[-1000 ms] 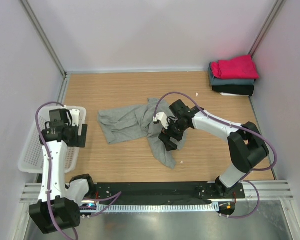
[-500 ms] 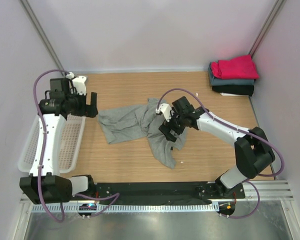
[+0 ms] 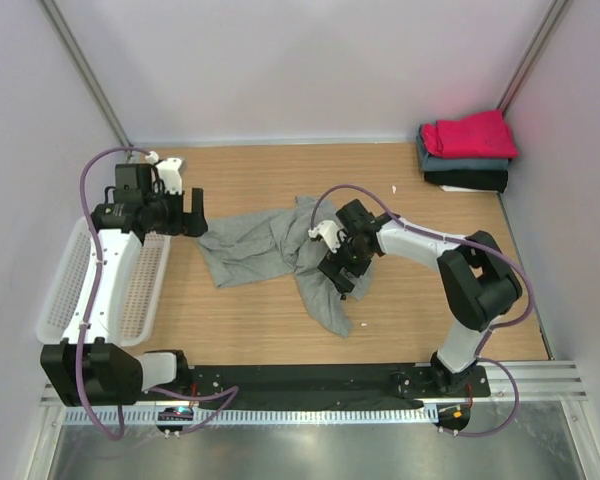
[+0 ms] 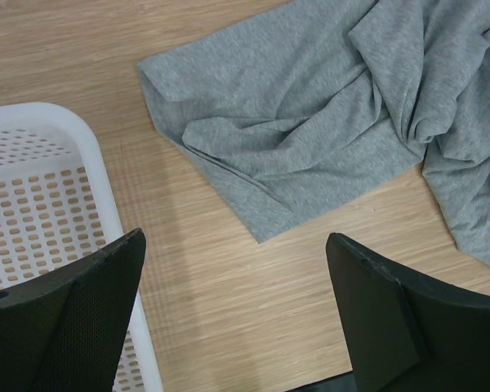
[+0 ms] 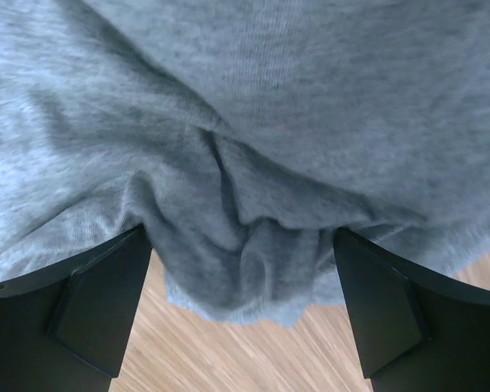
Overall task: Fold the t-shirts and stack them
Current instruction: Flatten the tshirt out
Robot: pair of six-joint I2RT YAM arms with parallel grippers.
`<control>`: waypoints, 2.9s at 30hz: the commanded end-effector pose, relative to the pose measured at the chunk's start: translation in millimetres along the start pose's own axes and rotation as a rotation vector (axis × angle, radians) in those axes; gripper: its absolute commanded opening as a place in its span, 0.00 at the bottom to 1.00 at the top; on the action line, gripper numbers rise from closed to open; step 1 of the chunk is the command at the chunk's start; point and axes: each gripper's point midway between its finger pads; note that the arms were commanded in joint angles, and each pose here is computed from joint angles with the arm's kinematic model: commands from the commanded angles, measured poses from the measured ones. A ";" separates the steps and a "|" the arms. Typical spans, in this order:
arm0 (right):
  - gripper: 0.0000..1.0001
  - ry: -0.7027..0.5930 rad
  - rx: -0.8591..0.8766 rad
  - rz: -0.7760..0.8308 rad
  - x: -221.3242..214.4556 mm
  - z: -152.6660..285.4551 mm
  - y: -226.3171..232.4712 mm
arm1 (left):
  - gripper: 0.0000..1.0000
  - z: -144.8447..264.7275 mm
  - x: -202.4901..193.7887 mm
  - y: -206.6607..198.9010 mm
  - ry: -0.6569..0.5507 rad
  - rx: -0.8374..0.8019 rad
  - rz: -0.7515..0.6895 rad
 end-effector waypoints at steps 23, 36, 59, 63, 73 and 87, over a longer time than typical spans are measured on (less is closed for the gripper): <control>0.01 -0.476 -0.178 0.053 108.7 179.0 -12.1 | 0.87 -67.8 -31.8 -51.5 0.184 -0.136 -0.211; 0.01 -0.490 -0.249 -0.081 70.8 182.6 -61.7 | 0.70 -136.6 -100.6 -47.8 0.469 -0.113 -0.218; 0.01 -0.543 -0.328 -0.179 65.6 189.8 -91.3 | 0.01 -107.7 -93.7 -42.2 0.456 -0.078 -0.259; 0.01 -0.673 -0.490 -0.246 70.1 240.6 -115.6 | 0.01 -65.9 -45.5 -48.4 0.282 -0.083 -0.314; 0.01 -0.877 -0.495 -0.266 81.1 342.9 -83.4 | 0.02 66.5 49.2 -53.7 -0.226 0.027 -0.454; 0.01 -1.060 -0.532 -0.112 107.6 449.2 -55.3 | 0.02 151.3 156.1 -34.6 -0.537 0.247 -0.461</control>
Point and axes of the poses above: each gripper's point midway between its finger pads, its own z axis back along the fingers, its own y axis along the line the jaws close on, x = y × z, and after that the axes turned 6 degrees about -z, right-handed
